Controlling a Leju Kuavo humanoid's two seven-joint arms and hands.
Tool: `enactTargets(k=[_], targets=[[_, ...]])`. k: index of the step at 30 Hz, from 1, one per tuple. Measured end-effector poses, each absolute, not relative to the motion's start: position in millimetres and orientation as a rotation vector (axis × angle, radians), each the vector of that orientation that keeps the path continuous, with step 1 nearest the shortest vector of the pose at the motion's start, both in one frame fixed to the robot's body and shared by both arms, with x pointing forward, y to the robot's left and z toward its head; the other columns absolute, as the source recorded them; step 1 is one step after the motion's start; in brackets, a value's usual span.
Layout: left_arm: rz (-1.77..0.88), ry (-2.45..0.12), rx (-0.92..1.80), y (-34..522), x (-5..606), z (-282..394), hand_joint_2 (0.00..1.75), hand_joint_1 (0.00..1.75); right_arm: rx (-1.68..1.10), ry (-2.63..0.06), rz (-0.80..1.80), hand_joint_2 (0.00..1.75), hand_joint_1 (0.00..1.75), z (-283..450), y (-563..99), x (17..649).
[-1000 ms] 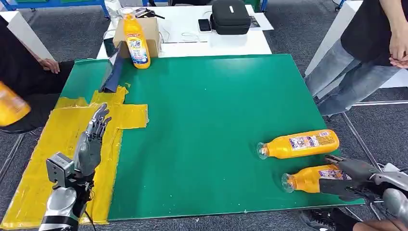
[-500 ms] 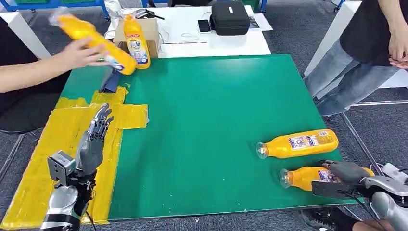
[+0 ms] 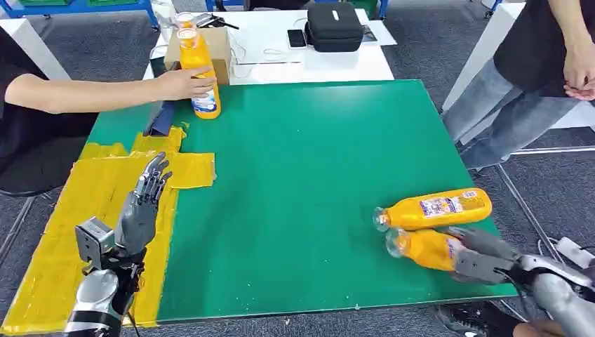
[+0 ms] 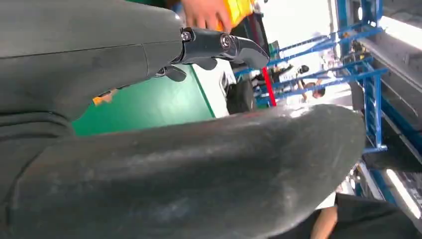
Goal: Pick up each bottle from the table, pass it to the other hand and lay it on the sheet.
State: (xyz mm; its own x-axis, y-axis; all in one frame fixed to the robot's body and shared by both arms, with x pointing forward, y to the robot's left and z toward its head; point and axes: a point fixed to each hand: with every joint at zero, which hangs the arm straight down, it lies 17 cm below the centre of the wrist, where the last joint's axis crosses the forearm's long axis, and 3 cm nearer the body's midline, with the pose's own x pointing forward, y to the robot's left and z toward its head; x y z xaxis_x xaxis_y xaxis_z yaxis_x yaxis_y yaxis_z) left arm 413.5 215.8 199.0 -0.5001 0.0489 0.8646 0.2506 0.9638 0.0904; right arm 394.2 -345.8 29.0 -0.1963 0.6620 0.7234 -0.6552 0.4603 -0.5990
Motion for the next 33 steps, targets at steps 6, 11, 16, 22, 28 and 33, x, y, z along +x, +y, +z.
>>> enactTargets(k=[6, 11, 16, 22, 28, 33], targets=[[-0.244, -2.089, -0.302, 189.4, 414.7, 207.1, 0.00, 0.00, 0.216, -1.476, 1.049, 1.75, 1.75, 54.3, -243.8, 403.5], [-0.223, -2.083, -0.356, 183.6, 412.9, 208.1, 1.75, 0.00, 0.351, -1.538, 0.973, 1.75, 1.75, 72.9, -207.2, 404.2], [-0.184, -2.056, -0.458, 157.7, 410.4, 213.7, 1.75, 0.00, 0.443, -1.654, 0.852, 1.75, 1.75, 128.7, -138.0, 445.4], [-0.150, -2.038, -0.524, 132.7, 412.5, 225.4, 1.75, 0.00, 0.534, -1.719, 0.783, 1.75, 1.75, 175.8, -61.6, 465.4], [-0.143, -2.032, -0.572, 116.6, 409.6, 234.2, 1.75, 0.00, 0.627, -1.716, 0.776, 1.75, 1.75, 195.9, 16.1, 455.8], [-0.180, -2.054, -0.535, 110.2, 404.3, 236.7, 1.75, 0.00, 0.688, -1.686, 0.790, 1.75, 1.75, 193.9, 57.5, 437.7]])
